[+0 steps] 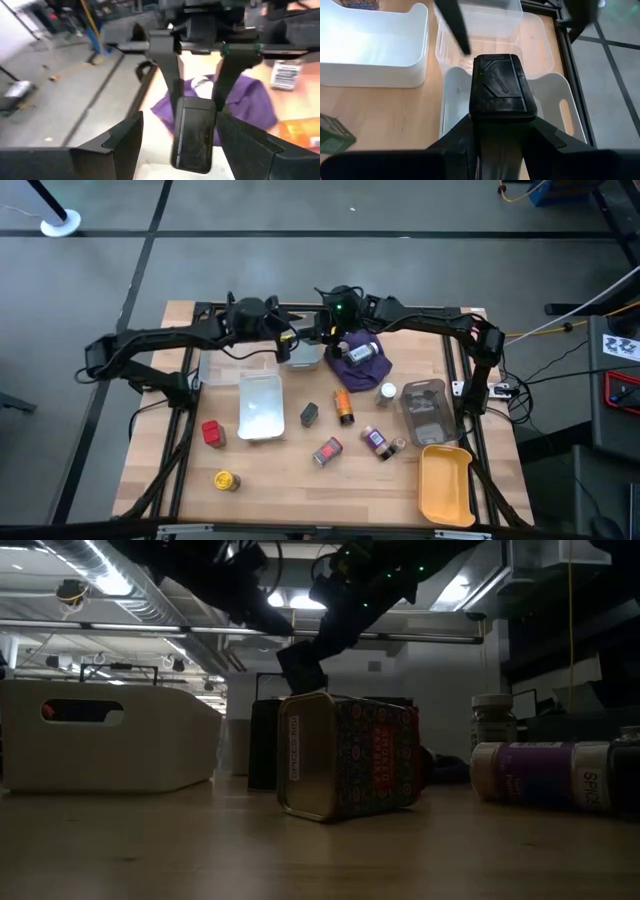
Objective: Sort spices by type
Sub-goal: Put the top right black seasoning can into the gray bin
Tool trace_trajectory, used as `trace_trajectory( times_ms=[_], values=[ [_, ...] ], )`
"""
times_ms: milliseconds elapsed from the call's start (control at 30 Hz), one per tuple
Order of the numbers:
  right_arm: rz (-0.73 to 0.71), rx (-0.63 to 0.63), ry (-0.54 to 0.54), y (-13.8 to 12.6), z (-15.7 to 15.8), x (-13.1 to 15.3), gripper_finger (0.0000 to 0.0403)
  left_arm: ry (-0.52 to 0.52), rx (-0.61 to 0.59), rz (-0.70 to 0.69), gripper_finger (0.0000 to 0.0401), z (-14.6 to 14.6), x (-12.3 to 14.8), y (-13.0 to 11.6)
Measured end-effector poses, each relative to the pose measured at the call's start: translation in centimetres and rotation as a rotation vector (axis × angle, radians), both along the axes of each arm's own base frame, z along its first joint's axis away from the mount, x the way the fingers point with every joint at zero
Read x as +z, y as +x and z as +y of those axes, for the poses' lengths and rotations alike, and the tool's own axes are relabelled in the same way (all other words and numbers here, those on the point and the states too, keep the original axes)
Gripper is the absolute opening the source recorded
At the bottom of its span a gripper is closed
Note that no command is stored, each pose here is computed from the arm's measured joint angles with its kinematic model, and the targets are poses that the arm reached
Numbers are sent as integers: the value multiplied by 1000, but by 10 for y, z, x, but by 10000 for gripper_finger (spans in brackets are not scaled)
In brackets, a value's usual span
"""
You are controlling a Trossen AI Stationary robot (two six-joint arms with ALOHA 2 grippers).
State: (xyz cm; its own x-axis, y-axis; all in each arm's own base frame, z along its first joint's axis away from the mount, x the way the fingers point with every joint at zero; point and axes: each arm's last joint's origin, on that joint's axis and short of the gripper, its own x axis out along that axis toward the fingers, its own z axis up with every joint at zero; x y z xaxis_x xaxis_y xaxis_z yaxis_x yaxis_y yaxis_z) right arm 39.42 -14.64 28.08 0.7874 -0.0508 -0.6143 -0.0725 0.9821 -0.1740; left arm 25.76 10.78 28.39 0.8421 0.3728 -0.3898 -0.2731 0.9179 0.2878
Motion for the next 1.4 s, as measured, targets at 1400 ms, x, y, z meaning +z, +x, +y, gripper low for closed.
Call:
trace_trajectory(
  times_ms=[1400],
  values=[
    [-24, -33, -23, 1, -2, 3, 173, -144, -5, 114, 112, 18, -33, 8]
  ],
)
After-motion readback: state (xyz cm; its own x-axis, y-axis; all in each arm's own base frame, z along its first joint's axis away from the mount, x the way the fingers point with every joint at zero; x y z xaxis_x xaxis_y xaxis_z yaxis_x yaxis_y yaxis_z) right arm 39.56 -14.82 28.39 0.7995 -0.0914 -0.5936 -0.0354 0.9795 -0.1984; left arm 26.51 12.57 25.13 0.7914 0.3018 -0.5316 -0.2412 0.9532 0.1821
